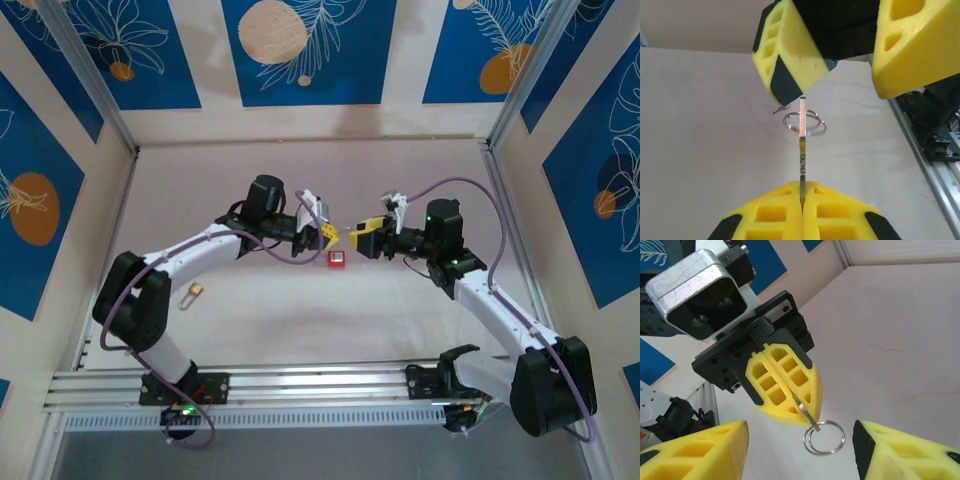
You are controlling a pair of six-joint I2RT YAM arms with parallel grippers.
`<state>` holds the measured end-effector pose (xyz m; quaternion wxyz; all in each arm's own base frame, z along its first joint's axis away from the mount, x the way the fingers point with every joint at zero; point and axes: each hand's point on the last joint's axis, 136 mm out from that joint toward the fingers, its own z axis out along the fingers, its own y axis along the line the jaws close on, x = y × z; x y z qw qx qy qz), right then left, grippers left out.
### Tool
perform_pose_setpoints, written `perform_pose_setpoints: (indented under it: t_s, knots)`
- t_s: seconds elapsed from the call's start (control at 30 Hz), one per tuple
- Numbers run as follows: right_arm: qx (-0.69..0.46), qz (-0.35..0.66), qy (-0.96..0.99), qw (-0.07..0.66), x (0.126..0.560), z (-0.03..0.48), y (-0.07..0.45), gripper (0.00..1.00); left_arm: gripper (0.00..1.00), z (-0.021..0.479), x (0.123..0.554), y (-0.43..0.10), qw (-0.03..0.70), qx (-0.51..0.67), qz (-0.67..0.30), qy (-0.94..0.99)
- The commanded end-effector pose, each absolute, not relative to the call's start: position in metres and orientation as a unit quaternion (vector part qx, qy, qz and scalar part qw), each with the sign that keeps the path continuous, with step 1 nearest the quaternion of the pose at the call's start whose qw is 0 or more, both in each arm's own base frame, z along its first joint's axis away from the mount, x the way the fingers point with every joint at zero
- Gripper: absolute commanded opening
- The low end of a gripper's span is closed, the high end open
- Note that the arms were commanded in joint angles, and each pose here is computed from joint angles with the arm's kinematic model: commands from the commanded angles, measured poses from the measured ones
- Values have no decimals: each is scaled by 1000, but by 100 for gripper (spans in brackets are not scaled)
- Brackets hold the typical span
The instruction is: Unlock with the key
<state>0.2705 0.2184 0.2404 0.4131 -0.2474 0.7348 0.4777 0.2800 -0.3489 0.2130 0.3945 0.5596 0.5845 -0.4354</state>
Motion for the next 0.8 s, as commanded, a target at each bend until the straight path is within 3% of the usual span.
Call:
perform_pose_setpoints:
  t_s: [0.0,0.4,0.77]
  knots:
    - [-274,493,715,413,265,248,223,57,0,230,272,-348,384,561,-467,565]
    - [-294,495,713,400,268,250,235,48,0,232,272,-349,377,556,-480,564]
    - [-302,501,716,382,270,247,243,28,0,227,271,-351,368,553,-486,568]
